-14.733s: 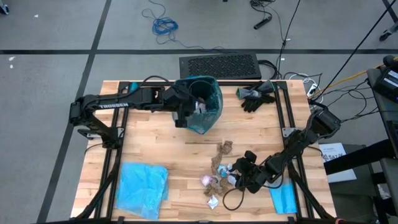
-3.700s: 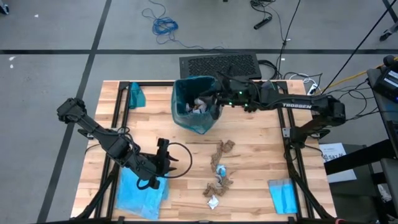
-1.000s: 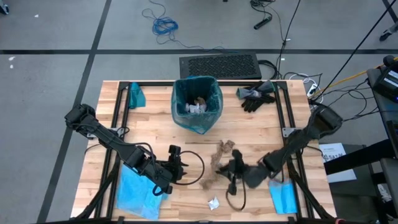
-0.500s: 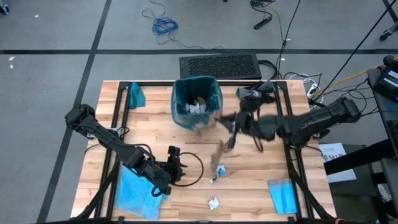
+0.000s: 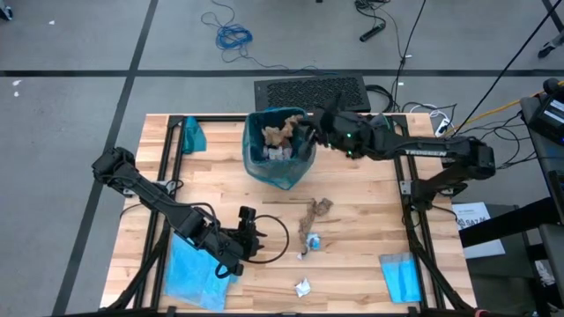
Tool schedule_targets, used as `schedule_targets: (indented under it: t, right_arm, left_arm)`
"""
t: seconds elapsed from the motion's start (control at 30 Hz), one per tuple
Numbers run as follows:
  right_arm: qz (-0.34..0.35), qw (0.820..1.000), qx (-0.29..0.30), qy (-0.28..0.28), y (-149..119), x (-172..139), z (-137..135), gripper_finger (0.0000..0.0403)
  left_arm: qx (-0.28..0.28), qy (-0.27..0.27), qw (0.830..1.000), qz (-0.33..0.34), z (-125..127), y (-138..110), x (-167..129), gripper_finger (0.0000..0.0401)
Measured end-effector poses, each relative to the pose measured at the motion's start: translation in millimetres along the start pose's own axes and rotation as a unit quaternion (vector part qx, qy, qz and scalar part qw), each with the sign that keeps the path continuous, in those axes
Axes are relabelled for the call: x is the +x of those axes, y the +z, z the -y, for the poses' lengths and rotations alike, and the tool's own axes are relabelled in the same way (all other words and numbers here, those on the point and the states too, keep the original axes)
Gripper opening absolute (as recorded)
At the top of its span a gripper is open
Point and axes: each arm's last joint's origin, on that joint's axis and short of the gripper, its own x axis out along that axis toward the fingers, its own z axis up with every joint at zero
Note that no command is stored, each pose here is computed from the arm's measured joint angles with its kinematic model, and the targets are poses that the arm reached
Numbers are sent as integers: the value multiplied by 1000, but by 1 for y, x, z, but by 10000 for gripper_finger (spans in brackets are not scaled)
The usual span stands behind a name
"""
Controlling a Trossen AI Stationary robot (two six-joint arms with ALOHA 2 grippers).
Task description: Place trash/remove bag and relplace
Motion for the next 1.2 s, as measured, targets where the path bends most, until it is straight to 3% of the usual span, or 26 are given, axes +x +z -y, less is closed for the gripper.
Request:
schedule_targets:
  t: [0.23, 0.43, 0.77, 0.9, 1.2]
  right_arm:
    - [-4, 1000, 0, -1, -4, 6, 0, 105]
    - [20, 997, 4, 78, 10, -11, -2, 161]
    - [-110, 984, -26, 135, -4, -56, -28, 148]
    - [-151, 979, -53, 125, -14, -73, -48, 139]
    - [-155, 979, -86, 97, -34, -111, -90, 134]
  left_arm:
    - [1, 2, 1000, -5, -2, -1, 1, 136]
    - [11, 22, 999, -39, -4, -8, 1, 136]
    - [-35, 31, 998, 38, -17, -20, -26, 136]
    - [-67, 19, 996, 63, -20, -40, -33, 136]
    - [-150, 11, 978, 142, -32, -92, -60, 136]
